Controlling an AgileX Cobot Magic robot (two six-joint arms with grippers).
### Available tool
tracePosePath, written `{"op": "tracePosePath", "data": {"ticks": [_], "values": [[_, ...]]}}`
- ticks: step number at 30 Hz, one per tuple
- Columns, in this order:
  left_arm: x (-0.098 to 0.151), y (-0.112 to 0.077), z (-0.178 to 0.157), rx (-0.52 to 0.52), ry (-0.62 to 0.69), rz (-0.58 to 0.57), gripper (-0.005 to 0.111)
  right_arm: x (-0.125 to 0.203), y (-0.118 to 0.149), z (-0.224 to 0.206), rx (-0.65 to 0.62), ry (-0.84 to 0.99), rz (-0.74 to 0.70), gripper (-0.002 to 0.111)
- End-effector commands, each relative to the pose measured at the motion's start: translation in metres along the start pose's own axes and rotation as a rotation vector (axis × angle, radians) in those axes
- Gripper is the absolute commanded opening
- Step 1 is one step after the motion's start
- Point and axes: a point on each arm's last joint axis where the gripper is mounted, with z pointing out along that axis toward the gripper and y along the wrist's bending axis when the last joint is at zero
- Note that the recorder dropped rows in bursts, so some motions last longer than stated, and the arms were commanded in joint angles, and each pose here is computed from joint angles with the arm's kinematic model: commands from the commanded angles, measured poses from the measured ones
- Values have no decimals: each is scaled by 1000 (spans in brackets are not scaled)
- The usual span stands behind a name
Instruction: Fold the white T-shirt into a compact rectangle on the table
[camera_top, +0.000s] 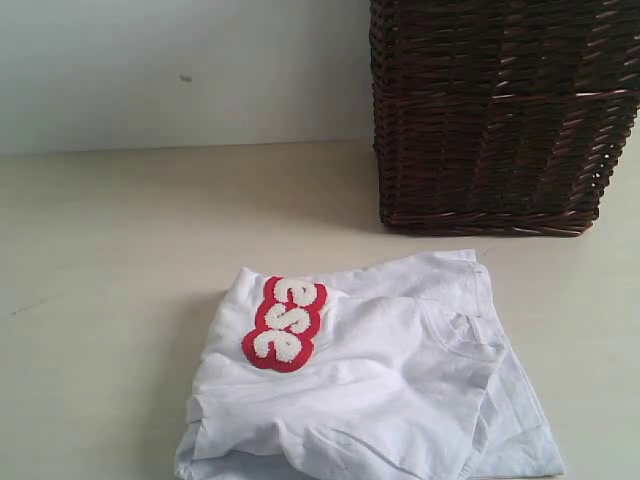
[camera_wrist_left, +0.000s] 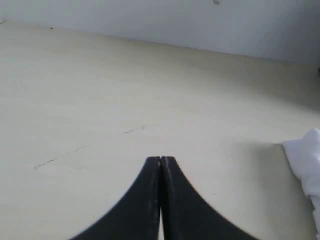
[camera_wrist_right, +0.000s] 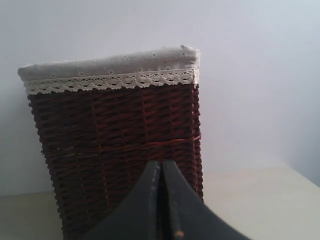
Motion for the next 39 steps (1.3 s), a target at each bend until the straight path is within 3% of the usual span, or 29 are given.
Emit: {"op": "tracePosePath", "data": {"ticks": [1, 6, 11, 18, 22, 27, 39], "values": [[0, 1, 0, -6, -15, 1, 0, 5, -2, 0, 21, 7, -15, 0], [0, 1, 0, -6, -15, 1, 0, 11, -1, 0, 9, -10, -134, 0], [0, 1, 0, -6, -15, 1, 0, 20, 4, 0, -59, -8, 37, 0], [0, 1, 0, -6, -15, 1, 0, 39, 12, -3, -139, 208, 77, 0], [0, 1, 0, -6, -15, 1, 0, 52, 14, -7, -176, 352, -18, 0], [0, 1, 0, -6, -15, 1, 0, 53, 11, -6, -166, 348, -127, 0], [0, 1, 0, -6, -15, 1, 0, 53, 11, -6, -165, 351, -145, 0]]}}
